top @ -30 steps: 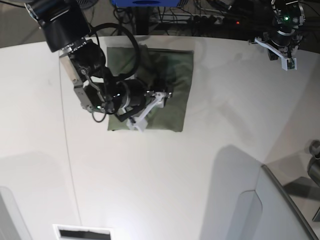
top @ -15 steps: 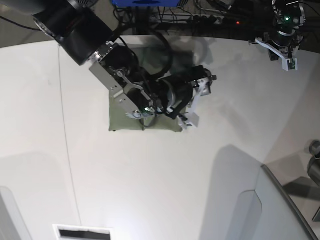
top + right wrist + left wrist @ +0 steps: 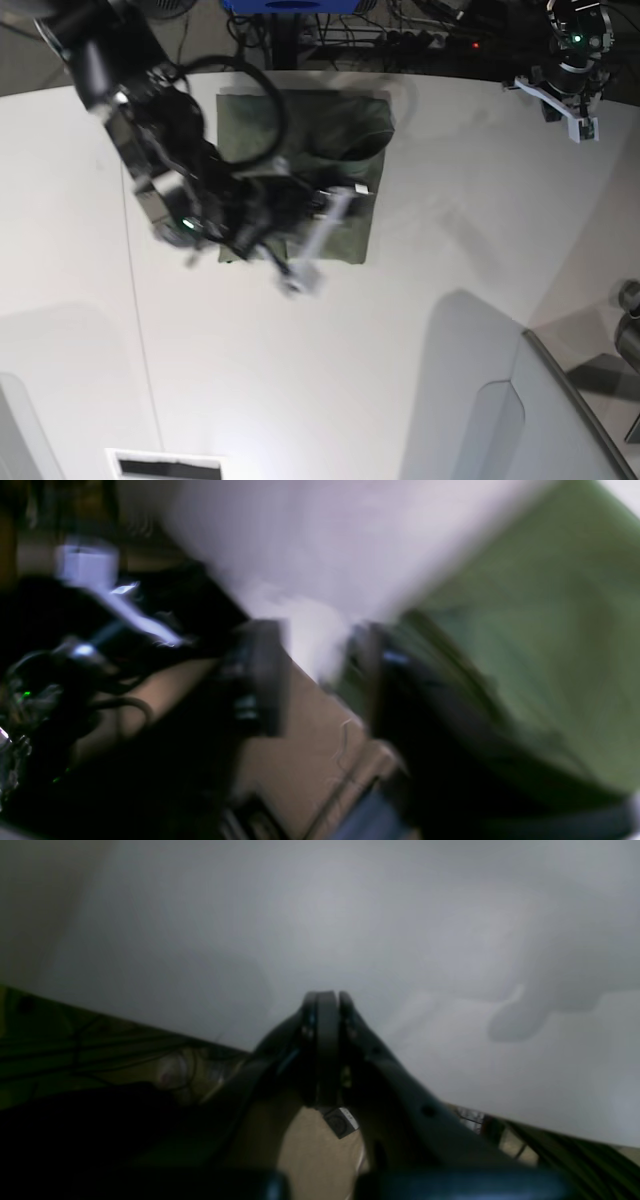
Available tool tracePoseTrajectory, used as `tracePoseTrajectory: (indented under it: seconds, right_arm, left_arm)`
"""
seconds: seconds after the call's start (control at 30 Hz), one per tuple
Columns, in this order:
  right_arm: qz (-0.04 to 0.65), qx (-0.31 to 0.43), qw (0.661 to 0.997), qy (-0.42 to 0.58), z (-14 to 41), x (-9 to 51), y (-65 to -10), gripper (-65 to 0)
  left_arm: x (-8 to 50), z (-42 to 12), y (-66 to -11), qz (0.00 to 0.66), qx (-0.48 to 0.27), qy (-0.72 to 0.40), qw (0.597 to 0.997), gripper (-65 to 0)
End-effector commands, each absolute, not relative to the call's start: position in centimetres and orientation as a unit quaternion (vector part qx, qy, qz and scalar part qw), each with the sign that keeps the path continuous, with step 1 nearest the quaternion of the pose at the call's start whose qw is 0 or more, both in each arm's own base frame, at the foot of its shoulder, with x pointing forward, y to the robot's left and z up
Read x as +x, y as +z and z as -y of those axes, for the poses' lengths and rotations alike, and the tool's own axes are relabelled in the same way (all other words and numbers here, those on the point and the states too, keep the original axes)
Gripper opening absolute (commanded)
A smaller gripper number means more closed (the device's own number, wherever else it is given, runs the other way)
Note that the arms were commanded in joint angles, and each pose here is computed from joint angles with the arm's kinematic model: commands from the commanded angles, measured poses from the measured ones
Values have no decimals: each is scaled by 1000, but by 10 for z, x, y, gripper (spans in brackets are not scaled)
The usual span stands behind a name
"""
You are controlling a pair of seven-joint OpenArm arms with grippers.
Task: Layout the t-shirt on the table in an organized manner, then fold the t-shirt properly
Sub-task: 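Press and tuck the folded shirt edges with the right gripper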
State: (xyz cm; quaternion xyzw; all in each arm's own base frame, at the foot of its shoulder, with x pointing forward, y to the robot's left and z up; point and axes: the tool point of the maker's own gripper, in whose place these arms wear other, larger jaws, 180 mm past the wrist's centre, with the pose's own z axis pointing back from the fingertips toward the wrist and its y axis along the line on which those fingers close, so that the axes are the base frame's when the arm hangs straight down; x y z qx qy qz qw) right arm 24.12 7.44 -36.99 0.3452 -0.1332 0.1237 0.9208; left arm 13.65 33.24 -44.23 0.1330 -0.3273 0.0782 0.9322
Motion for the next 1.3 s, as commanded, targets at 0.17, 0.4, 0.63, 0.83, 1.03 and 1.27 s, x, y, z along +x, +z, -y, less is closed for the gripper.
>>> tracePoseTrajectory:
  seconds: [0.17, 0.4, 0.63, 0.83, 1.03, 1.27]
  right_arm:
    - [117, 340, 933, 31, -31, 243, -394, -650]
    - [103, 316, 943, 19, -8, 237, -409, -650]
    - [79, 300, 951, -4, -1, 231, -437, -650]
    - [66, 287, 955, -23, 6, 227, -456, -650]
    - [76, 294, 953, 16, -14, 237, -446, -650]
    - [57, 307, 950, 23, -54, 259, -449, -650]
  left_arm:
    - [144, -336, -433, 344, 139, 72, 926, -650]
    - [143, -337, -433, 344, 140, 73, 926, -650]
    - [143, -337, -433, 344, 140, 73, 925, -650]
    - [143, -337, -433, 344, 140, 73, 925, -650]
    - [144, -335, -434, 344, 138, 71, 926, -650]
    - [144, -336, -433, 344, 139, 72, 926, -650]
